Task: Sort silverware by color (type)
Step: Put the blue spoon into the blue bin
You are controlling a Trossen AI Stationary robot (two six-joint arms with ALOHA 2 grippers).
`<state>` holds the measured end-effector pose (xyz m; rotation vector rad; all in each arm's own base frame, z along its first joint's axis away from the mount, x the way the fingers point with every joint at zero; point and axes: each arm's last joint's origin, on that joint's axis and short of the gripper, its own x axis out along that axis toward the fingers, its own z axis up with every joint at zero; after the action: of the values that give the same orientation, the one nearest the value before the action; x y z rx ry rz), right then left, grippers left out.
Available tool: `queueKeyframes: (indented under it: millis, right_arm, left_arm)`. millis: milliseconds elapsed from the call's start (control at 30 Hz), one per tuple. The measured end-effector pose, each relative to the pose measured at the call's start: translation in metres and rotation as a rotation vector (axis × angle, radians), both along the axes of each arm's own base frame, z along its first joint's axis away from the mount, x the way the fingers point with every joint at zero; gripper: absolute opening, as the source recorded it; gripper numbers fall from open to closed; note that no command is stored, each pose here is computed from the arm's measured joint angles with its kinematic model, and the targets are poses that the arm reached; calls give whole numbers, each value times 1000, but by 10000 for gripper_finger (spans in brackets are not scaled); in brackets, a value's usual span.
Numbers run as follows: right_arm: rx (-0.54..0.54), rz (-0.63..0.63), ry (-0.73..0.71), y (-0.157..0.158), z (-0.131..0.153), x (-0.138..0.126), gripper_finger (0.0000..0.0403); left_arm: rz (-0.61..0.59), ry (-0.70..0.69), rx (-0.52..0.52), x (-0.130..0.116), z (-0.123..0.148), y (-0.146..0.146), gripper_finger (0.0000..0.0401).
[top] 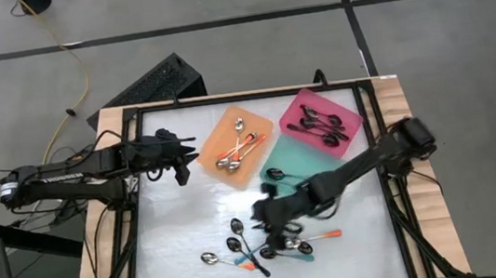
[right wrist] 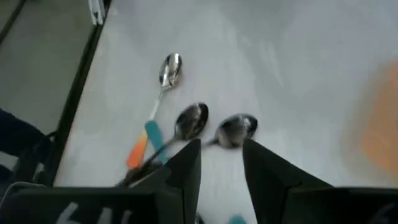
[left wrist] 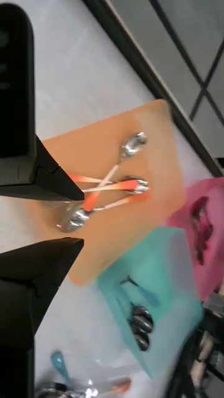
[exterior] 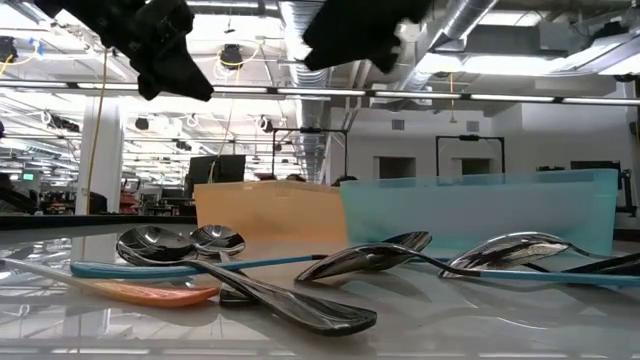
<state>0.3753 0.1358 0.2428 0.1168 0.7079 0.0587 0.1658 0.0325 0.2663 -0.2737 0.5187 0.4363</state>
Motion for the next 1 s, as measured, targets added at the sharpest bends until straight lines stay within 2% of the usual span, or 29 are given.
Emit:
queueKeyframes:
  millis: [233,433,767,1000]
  right_arm:
    - [-113,153,149,21,-21,43,134]
    - [-83,225,226,36,-41,64,134]
    - [-133,291,343,52,-62,50,134]
    - [-171,332,411,63,-91,47,134]
  left_arm:
    - [-2,30,-5,-2,-2,-1,91]
    - [-10,39,-9,-2,-3,-1,91]
    - [-18,45,3,-2,-3,-1,91]
    - [-16,46,1,-2,-3,-1,91]
